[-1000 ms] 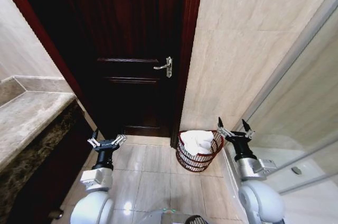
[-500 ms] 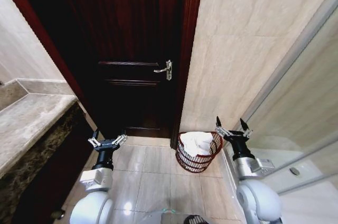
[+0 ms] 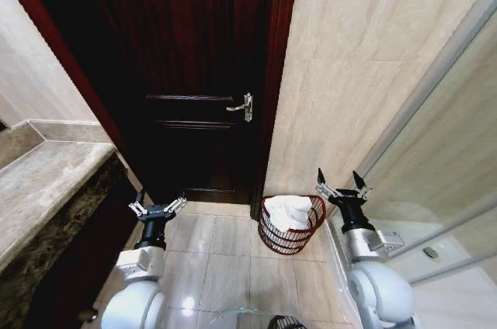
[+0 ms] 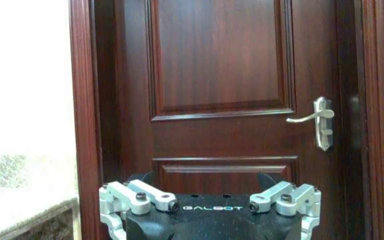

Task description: Discard the used towel into the hamper.

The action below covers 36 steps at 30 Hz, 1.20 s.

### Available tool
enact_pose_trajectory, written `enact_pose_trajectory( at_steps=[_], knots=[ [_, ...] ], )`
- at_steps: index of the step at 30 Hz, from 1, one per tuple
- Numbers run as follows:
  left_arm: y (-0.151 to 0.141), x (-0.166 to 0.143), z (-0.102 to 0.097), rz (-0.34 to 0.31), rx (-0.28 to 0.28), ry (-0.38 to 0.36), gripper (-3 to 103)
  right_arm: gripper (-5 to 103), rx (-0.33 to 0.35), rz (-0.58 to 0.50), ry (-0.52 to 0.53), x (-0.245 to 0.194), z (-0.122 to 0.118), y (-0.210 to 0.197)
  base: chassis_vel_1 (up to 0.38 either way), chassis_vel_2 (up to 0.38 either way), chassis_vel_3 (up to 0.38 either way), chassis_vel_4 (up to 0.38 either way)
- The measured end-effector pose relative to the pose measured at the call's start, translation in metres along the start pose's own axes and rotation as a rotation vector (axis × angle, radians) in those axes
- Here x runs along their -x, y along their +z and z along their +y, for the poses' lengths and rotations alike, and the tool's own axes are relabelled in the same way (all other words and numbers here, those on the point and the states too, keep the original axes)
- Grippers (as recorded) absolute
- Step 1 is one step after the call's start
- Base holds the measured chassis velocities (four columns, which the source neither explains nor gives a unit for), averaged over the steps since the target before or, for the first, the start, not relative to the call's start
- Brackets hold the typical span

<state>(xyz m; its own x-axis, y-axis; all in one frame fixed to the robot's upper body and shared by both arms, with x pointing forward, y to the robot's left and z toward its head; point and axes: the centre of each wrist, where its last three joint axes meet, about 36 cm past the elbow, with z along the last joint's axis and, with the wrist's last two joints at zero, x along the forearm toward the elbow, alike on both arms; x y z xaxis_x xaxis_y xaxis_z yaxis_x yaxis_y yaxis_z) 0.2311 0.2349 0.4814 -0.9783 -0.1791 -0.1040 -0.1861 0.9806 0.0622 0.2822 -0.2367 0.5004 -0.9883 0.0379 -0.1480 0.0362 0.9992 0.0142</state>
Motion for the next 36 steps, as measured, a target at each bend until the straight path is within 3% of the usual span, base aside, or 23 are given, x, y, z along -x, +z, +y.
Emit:
enact_pose_trajectory(
  at_steps=[36],
  knots=[
    [-0.0007, 0.0002, -0.0012, -0.003, -0.004, 0.007, 100, 100, 0.006, -0.012, -0.01, -0.0016, 0.0045, -0.0084, 0.0, 0.0, 0.0, 0.0]
  ],
)
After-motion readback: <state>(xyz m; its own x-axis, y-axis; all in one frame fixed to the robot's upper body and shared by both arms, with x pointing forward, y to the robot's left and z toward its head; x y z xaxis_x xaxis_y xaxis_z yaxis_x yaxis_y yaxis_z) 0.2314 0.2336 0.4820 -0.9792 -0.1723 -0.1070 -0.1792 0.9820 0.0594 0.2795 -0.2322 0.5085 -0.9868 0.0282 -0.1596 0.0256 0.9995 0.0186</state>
